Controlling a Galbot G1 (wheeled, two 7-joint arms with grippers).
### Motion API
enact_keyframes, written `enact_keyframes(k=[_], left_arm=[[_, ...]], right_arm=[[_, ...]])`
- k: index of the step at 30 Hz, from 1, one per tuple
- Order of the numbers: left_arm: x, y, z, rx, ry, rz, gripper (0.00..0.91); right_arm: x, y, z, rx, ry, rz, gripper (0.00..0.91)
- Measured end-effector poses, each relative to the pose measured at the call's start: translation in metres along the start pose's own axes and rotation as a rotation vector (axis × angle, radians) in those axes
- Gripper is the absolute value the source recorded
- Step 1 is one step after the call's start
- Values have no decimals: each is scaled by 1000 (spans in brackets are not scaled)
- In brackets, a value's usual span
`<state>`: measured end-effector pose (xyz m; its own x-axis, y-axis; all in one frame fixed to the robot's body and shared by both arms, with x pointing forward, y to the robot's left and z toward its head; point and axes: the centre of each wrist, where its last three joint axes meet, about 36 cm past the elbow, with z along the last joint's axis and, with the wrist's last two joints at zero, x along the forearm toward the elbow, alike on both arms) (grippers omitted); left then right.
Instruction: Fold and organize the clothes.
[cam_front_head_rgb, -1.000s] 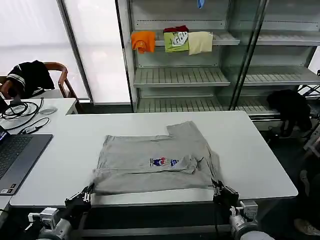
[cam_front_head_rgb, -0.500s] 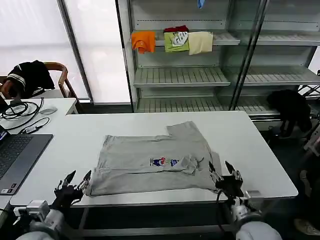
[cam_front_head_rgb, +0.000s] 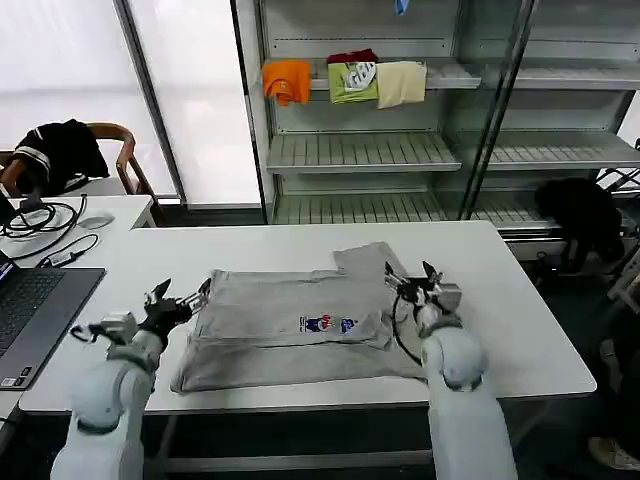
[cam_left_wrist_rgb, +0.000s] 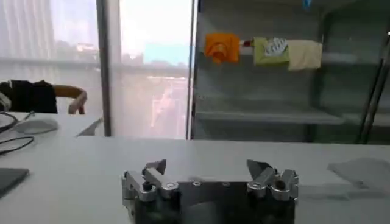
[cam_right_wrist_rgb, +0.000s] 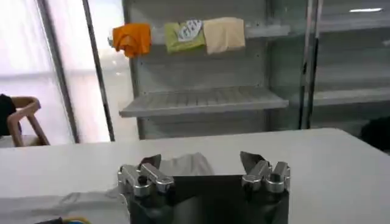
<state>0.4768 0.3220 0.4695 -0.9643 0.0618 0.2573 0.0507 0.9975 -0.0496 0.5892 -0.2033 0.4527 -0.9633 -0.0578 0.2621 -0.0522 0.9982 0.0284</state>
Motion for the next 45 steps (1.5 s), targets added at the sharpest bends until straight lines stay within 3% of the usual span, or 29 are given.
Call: enact_keyframes(k=[8, 17, 18, 19, 20, 21, 22, 23, 25, 26, 28, 37, 45], left_arm=[[-68, 7, -3, -47, 82, -18, 907], [-106, 15, 8, -71, 172, -29, 907], [-108, 15, 8, -73, 177, -29, 907], [-111, 14, 9, -75, 183, -26, 907], [-113, 13, 10, -78, 188, -24, 907], [-116, 12, 11, -81, 195, -22, 856], [-118, 12, 11, -84, 200, -22, 746], [-120, 11, 11, -86, 204, -20, 675], [-124, 10, 13, -90, 215, -17, 413], [-125, 10, 14, -92, 220, -17, 222], [-127, 10, 16, -92, 227, -13, 20], [-131, 12, 20, -82, 241, 3, 0], [-130, 10, 20, -54, 222, 17, 0]], right_arm=[[-62, -2, 1, 25, 90, -14, 907], [-89, 0, 3, 32, 138, -46, 907], [-91, 1, 4, 33, 142, -49, 856], [-92, 1, 4, 36, 144, -52, 746], [-93, 2, 4, 38, 148, -55, 504], [-94, 2, 4, 41, 151, -59, 343], [-95, 3, 4, 44, 153, -63, 101], [-95, 3, 5, 46, 154, -66, 10], [-96, 4, 5, 50, 158, -71, 0], [-97, 4, 6, 52, 159, -74, 0], [-97, 5, 6, 54, 161, -81, 0], [-94, 4, 9, 51, 159, -92, 0], [-86, 8, 13, 29, 84, -97, 0]])
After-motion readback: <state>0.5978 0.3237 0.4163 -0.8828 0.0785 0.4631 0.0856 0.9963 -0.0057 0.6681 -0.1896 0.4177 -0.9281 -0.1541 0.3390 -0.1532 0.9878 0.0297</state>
